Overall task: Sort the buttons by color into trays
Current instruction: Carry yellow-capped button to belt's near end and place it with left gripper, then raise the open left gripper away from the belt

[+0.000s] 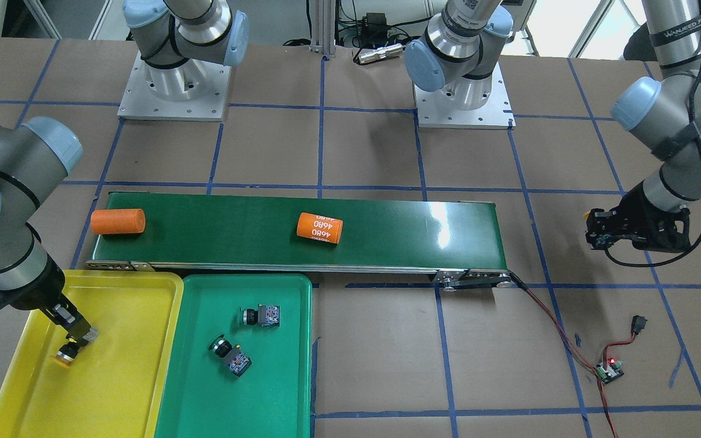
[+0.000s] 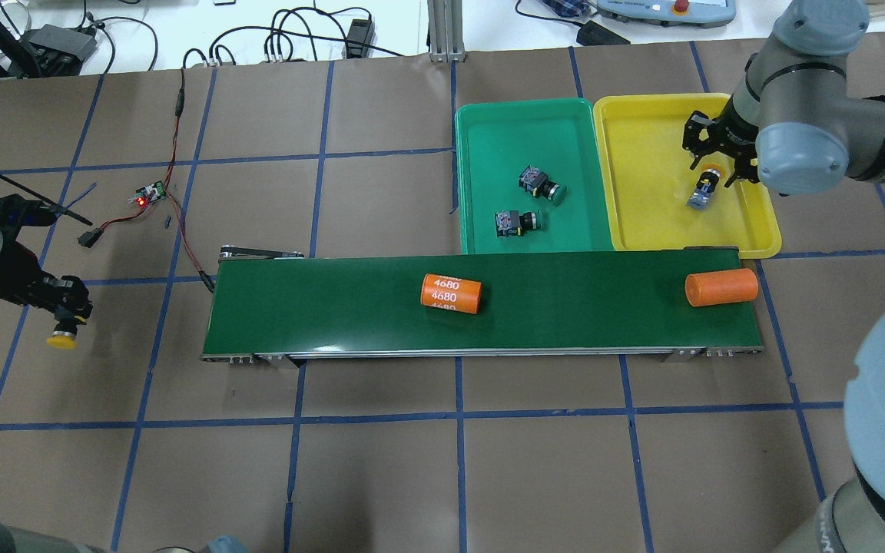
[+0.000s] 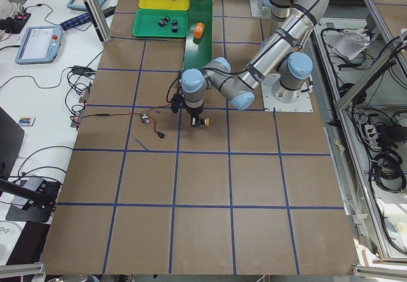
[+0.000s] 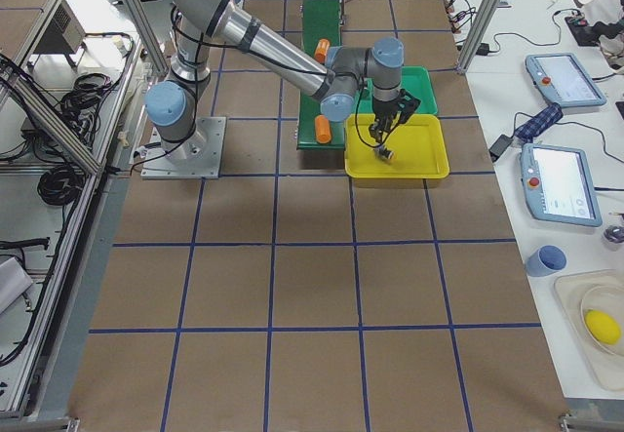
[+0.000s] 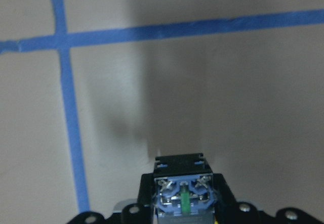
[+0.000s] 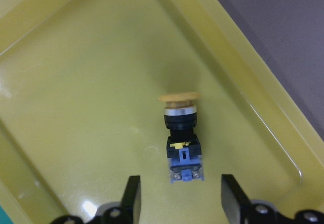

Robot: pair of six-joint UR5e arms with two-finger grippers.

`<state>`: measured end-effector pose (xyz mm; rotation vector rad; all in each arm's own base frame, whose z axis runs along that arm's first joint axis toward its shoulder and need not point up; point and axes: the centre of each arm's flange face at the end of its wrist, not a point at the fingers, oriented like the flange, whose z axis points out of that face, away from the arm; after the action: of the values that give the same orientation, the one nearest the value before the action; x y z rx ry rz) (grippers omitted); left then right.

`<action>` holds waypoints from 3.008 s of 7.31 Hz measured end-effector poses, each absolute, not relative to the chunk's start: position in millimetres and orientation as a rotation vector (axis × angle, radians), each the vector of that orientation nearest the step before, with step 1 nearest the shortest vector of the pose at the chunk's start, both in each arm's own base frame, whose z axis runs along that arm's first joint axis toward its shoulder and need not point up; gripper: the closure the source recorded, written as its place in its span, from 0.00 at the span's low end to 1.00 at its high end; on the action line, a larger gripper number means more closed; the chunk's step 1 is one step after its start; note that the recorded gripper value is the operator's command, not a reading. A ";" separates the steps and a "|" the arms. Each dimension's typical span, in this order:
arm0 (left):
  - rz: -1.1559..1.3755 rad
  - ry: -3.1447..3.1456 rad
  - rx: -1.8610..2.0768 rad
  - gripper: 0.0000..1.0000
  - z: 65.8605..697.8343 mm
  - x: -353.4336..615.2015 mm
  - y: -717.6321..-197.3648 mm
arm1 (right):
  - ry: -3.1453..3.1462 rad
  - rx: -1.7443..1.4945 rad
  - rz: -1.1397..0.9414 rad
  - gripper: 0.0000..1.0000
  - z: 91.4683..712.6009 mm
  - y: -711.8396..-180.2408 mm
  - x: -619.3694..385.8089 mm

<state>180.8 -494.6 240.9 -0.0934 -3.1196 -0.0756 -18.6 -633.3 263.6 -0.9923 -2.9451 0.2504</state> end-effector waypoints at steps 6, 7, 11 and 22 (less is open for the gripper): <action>-0.007 -2.960 0.840 0.92 284.5 -36.6 -525.0 | -2.954 -0.978 0.169 0.00 430.2 -526.9 11.3; -0.033 -2.864 1.026 0.95 283.4 -70.8 -523.0 | -2.958 -0.971 0.144 0.00 447.5 -507.5 18.7; -0.213 -2.568 1.577 0.43 269.1 -185.8 -493.5 | -2.967 -0.918 0.079 0.00 449.1 -492.0 27.4; -0.183 -2.932 0.696 0.00 421.1 -150.1 -486.0 | -2.921 -0.862 0.077 0.00 443.5 -491.1 20.9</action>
<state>-150.1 -486.0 421.1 0.6956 -2.9325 -0.1835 20.9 -491.1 443.5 -0.8616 -2.9210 0.0766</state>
